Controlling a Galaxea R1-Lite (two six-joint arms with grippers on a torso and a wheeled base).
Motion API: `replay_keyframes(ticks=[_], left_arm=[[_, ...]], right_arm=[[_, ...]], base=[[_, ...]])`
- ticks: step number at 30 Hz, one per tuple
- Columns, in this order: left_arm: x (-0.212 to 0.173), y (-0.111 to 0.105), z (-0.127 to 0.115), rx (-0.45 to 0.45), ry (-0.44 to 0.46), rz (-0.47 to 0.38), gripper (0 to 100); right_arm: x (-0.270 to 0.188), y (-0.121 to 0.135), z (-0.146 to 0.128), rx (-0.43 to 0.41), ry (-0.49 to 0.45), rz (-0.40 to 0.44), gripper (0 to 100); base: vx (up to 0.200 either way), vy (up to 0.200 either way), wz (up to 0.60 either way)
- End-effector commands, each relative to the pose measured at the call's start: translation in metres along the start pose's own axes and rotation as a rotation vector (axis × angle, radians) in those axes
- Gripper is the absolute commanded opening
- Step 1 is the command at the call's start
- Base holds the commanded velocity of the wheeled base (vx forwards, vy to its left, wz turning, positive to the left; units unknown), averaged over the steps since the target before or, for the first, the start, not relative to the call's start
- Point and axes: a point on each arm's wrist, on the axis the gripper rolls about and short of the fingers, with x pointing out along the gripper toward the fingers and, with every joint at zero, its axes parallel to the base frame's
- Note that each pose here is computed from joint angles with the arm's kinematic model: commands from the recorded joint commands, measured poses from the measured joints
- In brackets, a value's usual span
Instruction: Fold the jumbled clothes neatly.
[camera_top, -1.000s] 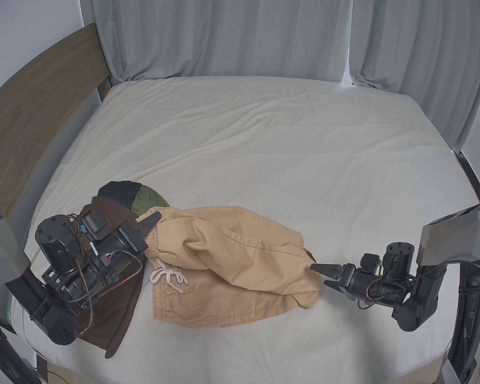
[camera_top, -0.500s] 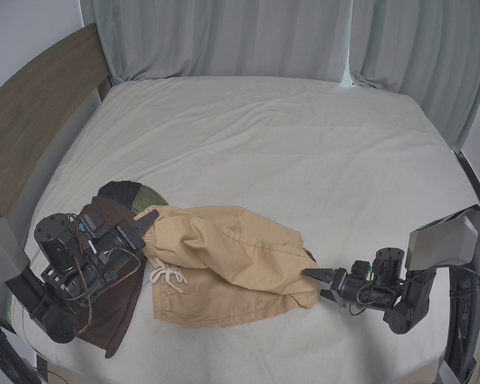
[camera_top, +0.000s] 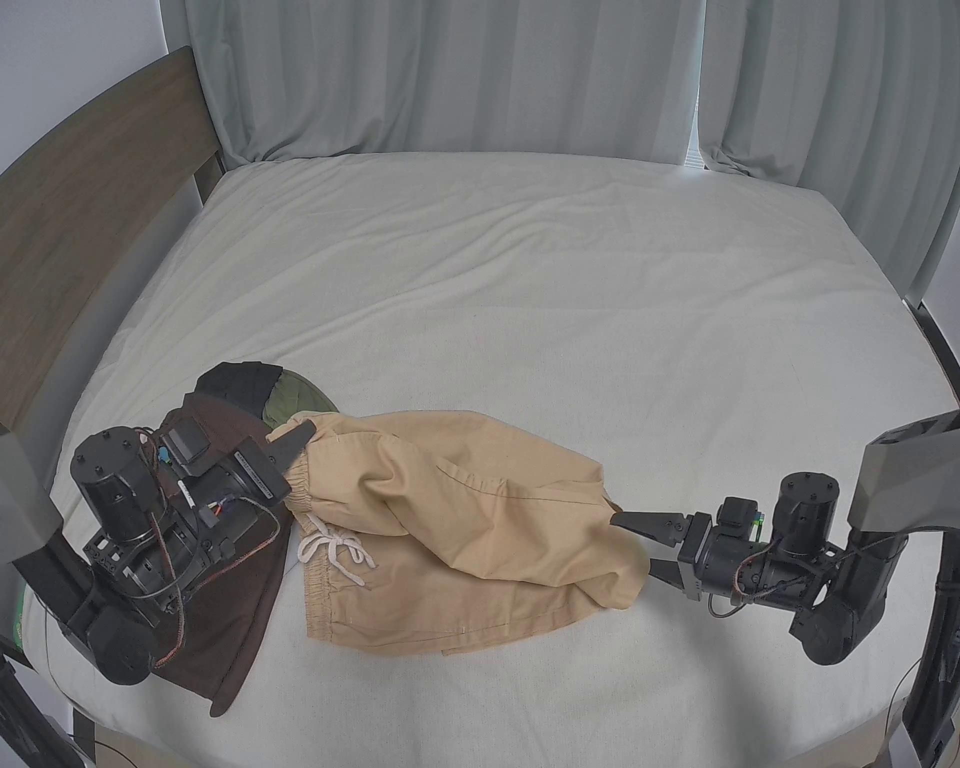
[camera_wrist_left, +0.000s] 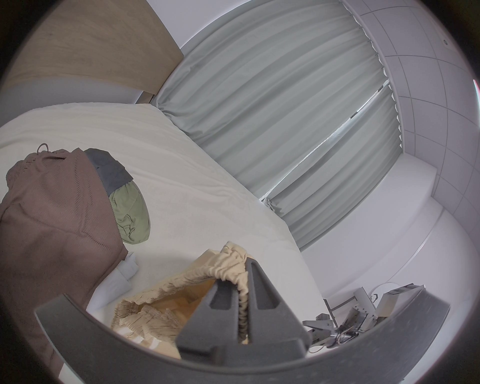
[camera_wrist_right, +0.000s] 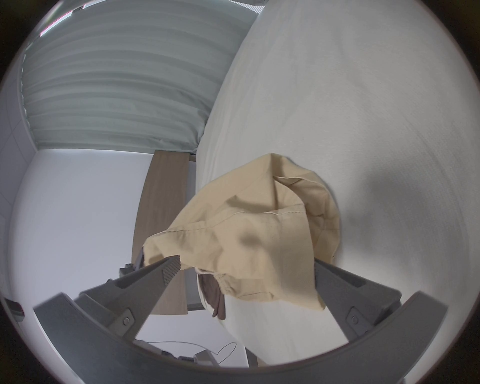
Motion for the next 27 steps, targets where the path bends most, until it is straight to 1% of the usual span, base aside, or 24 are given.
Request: replay_keyframes(ticks=[1, 4, 9, 11, 13, 27], left_arm=[[0.001, 0.003, -0.003, 0.004, 0.013, 0.010, 0], [0.001, 0.003, -0.004, 0.004, 0.015, 0.012, 0], [0.001, 0.003, -0.004, 0.005, 0.016, 0.011, 0], [0.001, 0.002, -0.004, 0.006, 0.016, 0.009, 0], [0.001, 0.001, -0.004, 0.006, 0.016, 0.004, 0], [0.000, 0.001, -0.005, 0.005, 0.020, 0.008, 0]], right_arm=[[-0.014, 0.020, 0.005, -0.031, -0.012, 0.060, 100], [-0.014, 0.022, 0.006, -0.035, -0.009, 0.070, 100], [-0.008, 0.017, 0.008, -0.035, -0.011, 0.064, 100], [0.005, 0.001, 0.008, -0.017, -0.002, 0.033, 100], [0.012, -0.007, 0.008, -0.010, 0.002, 0.023, 100], [0.047, -0.015, 0.027, -0.043, -0.038, 0.082, 100]], base=[[0.000, 0.000, 0.00], [0.000, 0.000, 0.00], [0.000, 0.000, 0.00], [0.000, 0.000, 0.00], [0.000, 0.000, 0.00], [0.000, 0.000, 0.00]])
